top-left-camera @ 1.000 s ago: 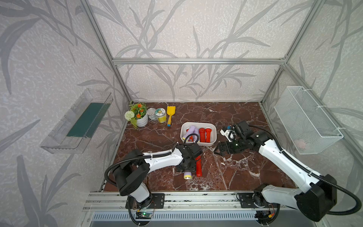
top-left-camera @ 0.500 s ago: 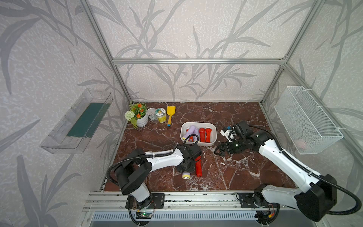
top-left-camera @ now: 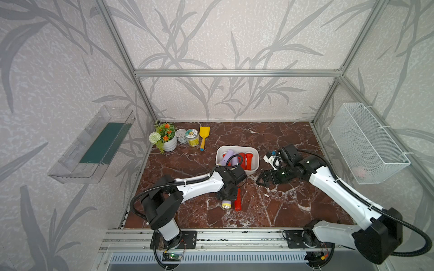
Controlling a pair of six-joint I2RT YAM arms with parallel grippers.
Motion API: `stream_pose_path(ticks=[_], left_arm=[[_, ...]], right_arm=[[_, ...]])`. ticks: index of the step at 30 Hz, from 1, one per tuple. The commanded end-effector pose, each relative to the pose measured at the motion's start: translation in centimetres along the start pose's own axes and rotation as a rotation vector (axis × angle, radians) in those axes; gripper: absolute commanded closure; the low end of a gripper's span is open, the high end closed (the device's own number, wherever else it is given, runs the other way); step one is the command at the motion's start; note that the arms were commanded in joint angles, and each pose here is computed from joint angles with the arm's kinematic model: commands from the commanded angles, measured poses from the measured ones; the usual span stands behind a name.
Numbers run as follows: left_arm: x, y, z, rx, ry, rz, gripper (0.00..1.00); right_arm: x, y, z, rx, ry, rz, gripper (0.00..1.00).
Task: Put the flashlights into the storage boxes
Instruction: Pick up the flashlight from the center of the board.
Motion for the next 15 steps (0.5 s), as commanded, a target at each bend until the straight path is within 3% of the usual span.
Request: stream_pose_path(ticks=[1, 15], left_arm=[[-1.1, 1.5, -0.1, -0.05, -0.047, -0.018, 0.66], [-9.7, 5.5, -0.7, -0.016, -0.097, -0.09, 0.66]], right_arm=[[0.1, 0.7, 0.1, 0.008, 0.013, -0.007, 0.01], [-1.5, 2.3, -0.5, 0.022, 0.006, -0.103, 0.01]])
Point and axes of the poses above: each gripper's point midway between its finger pads, its own y axis back along the fingers, its own z axis along the line the jaws close on, x = y × z, the point moved 10 cm from there along y, back along the fingers, and after that the axes turned 7 degrees about y, right-handed, at the moved point
